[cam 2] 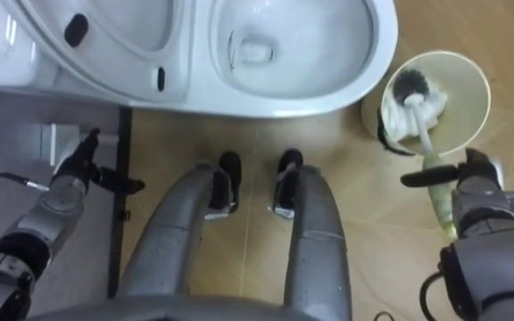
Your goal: Brush toilet
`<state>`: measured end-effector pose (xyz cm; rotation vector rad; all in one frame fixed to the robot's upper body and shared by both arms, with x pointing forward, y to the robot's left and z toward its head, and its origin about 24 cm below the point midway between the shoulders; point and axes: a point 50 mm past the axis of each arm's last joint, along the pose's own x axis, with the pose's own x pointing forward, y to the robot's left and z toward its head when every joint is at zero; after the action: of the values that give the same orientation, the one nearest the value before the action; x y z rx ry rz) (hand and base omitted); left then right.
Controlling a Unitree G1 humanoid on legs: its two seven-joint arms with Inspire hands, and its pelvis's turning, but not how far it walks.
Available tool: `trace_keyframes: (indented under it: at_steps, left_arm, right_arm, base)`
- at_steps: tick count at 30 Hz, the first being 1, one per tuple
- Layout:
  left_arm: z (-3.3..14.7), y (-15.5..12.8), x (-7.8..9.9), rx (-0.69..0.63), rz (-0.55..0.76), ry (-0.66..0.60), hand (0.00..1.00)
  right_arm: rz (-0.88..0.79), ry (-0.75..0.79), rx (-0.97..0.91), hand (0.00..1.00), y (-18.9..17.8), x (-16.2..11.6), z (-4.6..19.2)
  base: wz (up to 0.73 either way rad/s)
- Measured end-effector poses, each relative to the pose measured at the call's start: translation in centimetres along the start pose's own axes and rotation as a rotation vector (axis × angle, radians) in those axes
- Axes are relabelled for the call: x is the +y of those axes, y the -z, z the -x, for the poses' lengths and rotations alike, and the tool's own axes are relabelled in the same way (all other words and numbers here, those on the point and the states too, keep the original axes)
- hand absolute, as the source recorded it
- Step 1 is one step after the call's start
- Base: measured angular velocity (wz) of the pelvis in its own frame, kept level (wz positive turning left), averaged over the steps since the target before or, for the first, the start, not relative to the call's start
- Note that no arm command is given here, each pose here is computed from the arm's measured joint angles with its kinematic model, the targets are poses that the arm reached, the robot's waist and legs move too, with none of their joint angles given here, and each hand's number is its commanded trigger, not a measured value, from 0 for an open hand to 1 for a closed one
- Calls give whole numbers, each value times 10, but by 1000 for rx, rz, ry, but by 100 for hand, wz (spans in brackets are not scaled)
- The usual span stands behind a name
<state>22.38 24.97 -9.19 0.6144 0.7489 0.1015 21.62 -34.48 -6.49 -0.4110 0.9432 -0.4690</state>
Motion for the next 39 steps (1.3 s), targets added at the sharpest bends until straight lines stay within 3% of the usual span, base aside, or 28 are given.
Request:
trace_keyframes:
  at_steps: [7, 39]
  left_arm:
    - [-3, -3, 10, 6, -9, -20, 0]
    - [-4, 3, 12, 60, 36, -25, 0]
  right_arm:
    - [14, -27, 7, 0, 1, 1, 0]
    - [185, -148, 54, 0, 0, 8, 1]
  base:
    - [7]
    - [1]
